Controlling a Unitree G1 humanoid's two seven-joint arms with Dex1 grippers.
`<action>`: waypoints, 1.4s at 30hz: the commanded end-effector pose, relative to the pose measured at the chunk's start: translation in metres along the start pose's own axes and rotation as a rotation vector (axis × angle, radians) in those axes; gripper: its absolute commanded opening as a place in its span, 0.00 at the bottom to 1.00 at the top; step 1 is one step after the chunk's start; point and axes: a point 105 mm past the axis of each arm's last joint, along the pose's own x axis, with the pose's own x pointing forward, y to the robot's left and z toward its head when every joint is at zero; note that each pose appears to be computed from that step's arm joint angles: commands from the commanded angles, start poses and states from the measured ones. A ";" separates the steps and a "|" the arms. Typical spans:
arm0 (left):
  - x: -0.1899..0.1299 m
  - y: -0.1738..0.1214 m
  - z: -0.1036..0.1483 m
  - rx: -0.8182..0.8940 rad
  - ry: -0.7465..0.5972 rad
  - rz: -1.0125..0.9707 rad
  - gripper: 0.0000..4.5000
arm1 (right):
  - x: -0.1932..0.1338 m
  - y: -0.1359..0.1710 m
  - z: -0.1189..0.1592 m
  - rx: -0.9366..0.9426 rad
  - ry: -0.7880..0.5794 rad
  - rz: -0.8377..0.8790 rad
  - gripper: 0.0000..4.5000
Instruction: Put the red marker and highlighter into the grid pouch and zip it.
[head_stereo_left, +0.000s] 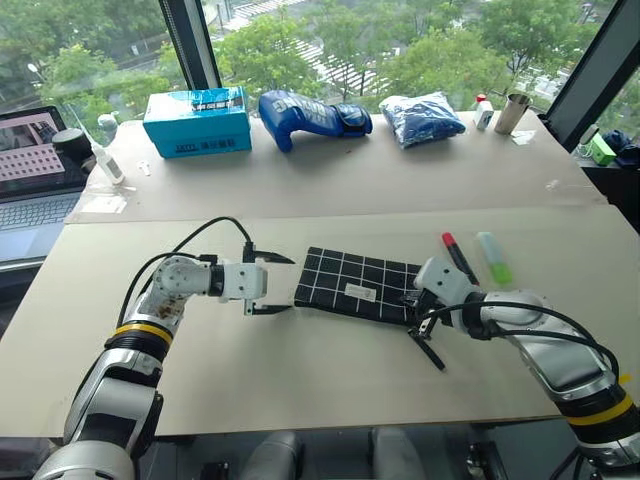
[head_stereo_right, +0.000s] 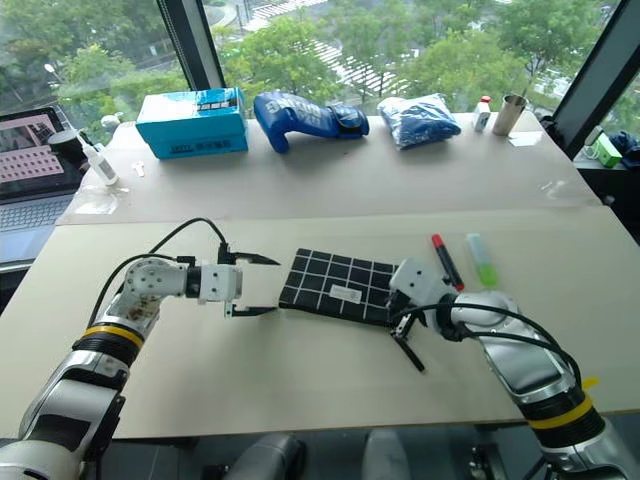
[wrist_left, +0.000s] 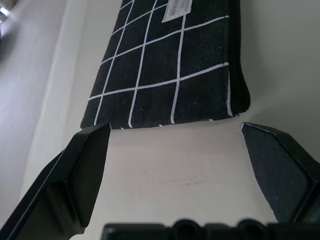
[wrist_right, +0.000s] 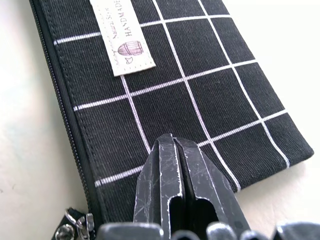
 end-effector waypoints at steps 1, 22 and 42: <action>0.009 -0.005 -0.006 0.043 0.020 -0.010 1.00 | -0.002 -0.003 0.005 -0.013 -0.015 -0.021 0.02; 0.022 -0.011 0.009 0.016 -0.134 0.000 0.15 | -0.007 -0.001 -0.002 0.010 0.005 -0.040 0.00; 0.011 -0.006 0.002 -0.217 -0.165 0.125 0.00 | -0.092 -0.077 0.035 0.315 -0.357 -0.389 0.78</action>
